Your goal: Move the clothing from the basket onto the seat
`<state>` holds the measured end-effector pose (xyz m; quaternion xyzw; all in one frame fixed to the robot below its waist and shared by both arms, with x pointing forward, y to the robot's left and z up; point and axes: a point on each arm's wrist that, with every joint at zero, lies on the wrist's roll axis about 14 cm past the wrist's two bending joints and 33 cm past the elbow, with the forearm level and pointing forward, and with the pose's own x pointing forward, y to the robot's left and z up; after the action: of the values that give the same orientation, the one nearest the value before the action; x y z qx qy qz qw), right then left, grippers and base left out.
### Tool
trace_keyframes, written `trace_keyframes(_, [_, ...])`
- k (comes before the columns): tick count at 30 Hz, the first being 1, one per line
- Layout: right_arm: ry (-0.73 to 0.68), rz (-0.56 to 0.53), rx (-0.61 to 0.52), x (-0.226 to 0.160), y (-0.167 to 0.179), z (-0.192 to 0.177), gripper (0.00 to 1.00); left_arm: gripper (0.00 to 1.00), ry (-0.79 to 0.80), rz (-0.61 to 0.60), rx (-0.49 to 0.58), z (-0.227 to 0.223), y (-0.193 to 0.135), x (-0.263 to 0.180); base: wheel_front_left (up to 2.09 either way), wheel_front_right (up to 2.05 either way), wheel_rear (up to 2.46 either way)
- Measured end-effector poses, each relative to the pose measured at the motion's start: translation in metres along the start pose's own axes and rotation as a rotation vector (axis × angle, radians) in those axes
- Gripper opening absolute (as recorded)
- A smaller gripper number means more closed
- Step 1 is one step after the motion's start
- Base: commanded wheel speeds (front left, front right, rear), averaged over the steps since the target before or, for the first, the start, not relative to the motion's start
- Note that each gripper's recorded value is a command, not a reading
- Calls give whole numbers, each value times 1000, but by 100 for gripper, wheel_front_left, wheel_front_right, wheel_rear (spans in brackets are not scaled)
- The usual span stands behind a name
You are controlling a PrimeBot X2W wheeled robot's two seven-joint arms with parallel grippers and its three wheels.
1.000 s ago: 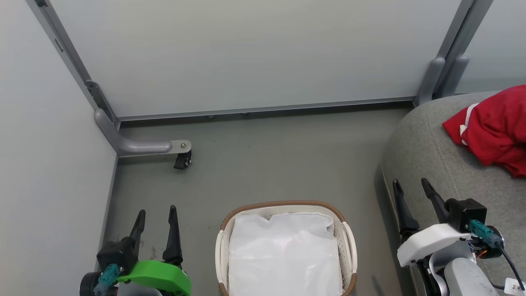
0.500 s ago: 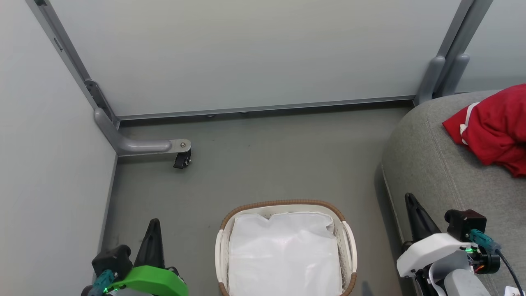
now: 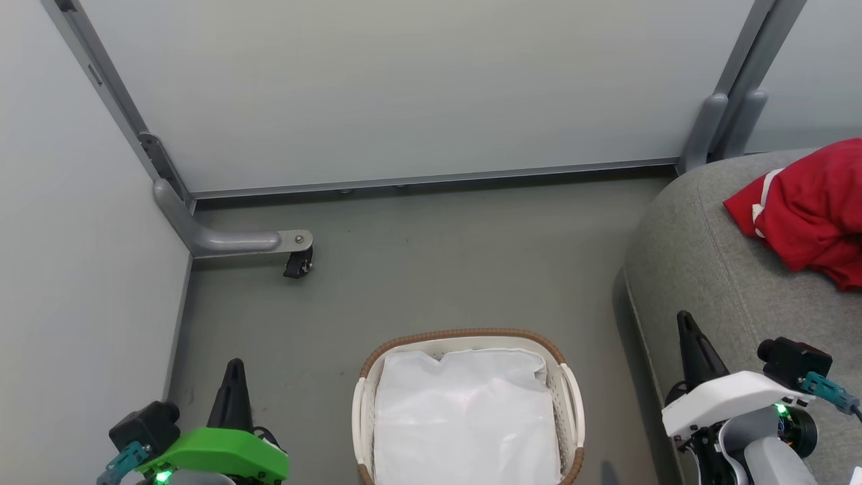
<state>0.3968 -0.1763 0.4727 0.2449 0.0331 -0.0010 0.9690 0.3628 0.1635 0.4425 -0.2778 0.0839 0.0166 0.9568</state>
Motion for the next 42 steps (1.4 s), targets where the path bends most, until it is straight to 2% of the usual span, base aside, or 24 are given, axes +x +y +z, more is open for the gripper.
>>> trace_keyframes(23, [-4,-38,327,-2,-7,8,0,0,-12,25,-312,16,7,5,0,0,0])
trace_keyframes(42, [-13,-37,548,-3,-8,16,0,0,-30,6,-516,29,6,8,0,0,0])
